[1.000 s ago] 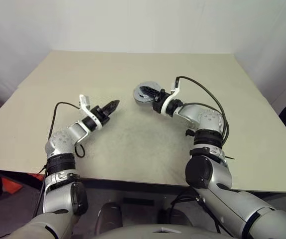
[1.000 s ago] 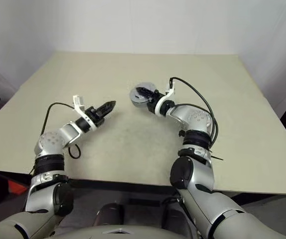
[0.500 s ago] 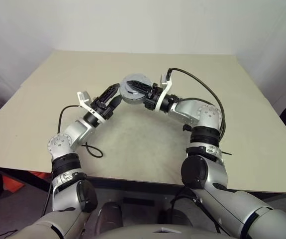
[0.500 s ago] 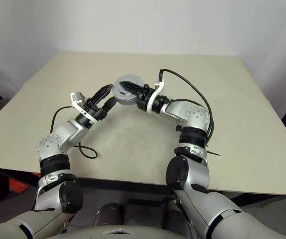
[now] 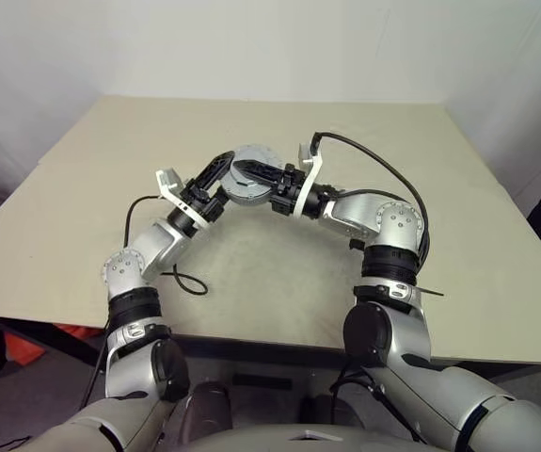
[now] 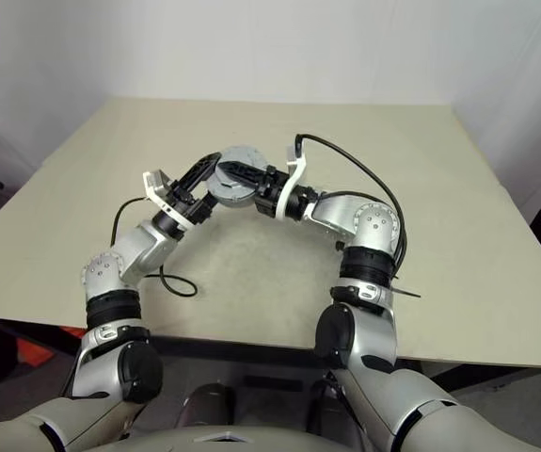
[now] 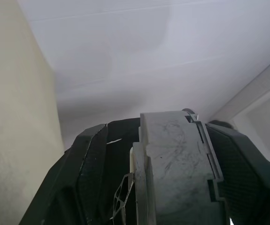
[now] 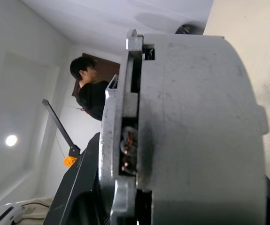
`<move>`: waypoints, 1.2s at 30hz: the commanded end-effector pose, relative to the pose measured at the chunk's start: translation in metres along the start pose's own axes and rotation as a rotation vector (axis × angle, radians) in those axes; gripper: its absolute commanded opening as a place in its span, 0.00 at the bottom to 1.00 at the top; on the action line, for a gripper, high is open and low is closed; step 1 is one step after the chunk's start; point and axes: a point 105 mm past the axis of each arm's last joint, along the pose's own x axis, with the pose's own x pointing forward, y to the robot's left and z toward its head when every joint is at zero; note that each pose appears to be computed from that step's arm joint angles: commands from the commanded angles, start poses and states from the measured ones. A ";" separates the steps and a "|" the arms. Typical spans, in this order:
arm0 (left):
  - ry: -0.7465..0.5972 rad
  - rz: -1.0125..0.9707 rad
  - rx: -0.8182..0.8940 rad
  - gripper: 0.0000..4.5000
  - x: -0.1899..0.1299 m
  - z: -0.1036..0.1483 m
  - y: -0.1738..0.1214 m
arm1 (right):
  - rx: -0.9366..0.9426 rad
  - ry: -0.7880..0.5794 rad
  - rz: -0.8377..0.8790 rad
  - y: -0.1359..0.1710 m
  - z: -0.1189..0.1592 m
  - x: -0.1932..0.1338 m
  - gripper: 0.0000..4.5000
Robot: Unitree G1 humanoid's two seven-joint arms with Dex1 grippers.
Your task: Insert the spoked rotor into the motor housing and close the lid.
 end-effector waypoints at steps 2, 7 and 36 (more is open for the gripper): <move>0.043 -0.030 0.039 0.71 0.008 -0.006 -0.010 | -0.051 -0.005 0.095 0.025 0.003 0.005 0.49; 0.038 -0.026 0.056 0.39 0.006 -0.005 -0.010 | -0.050 -0.011 0.091 0.024 0.005 0.006 0.49; -0.088 0.101 0.115 0.29 -0.002 0.020 0.011 | -0.163 -0.145 -0.020 0.009 0.022 0.006 0.99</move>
